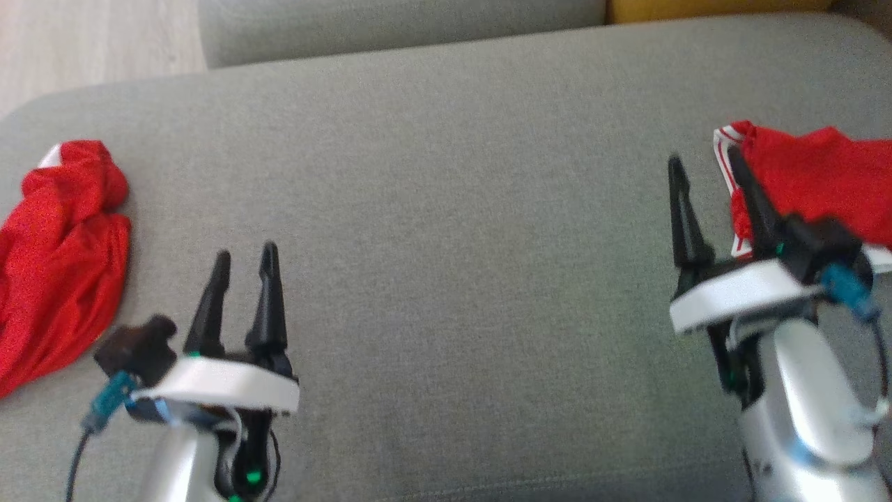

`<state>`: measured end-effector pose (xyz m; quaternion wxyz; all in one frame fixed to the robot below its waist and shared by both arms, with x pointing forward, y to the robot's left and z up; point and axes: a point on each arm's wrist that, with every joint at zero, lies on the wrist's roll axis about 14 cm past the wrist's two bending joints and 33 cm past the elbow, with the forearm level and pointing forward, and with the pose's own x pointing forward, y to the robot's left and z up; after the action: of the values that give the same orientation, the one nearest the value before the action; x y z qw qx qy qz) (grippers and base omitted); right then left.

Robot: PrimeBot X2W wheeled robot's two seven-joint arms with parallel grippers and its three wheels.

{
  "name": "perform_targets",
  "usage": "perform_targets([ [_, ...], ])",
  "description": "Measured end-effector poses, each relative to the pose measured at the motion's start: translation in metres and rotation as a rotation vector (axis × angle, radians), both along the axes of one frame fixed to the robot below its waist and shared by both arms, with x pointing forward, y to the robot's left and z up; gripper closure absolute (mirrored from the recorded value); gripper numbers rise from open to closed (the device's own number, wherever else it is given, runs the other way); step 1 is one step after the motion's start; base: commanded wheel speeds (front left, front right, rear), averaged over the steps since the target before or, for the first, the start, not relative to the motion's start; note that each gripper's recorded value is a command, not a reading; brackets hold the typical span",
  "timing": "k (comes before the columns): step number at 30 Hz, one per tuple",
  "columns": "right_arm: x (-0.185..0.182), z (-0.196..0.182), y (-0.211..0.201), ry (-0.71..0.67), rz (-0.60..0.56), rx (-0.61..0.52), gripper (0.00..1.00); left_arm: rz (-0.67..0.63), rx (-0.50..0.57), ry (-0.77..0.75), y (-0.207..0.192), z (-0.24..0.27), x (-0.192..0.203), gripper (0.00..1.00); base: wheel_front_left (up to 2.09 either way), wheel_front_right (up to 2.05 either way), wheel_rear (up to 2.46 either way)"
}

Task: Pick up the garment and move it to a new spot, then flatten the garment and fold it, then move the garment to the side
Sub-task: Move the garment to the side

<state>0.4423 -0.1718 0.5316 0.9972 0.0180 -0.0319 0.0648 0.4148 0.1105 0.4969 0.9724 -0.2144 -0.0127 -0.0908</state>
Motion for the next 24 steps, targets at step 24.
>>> perform_targets([
  [24, -0.063, -0.029, 0.001, 0.019, -0.038, 0.037, 0.0, 0.028, 0.043, 0.02, 0.002, -0.003, -0.046, 0.0, 0.0, 0.0, 0.0],
])
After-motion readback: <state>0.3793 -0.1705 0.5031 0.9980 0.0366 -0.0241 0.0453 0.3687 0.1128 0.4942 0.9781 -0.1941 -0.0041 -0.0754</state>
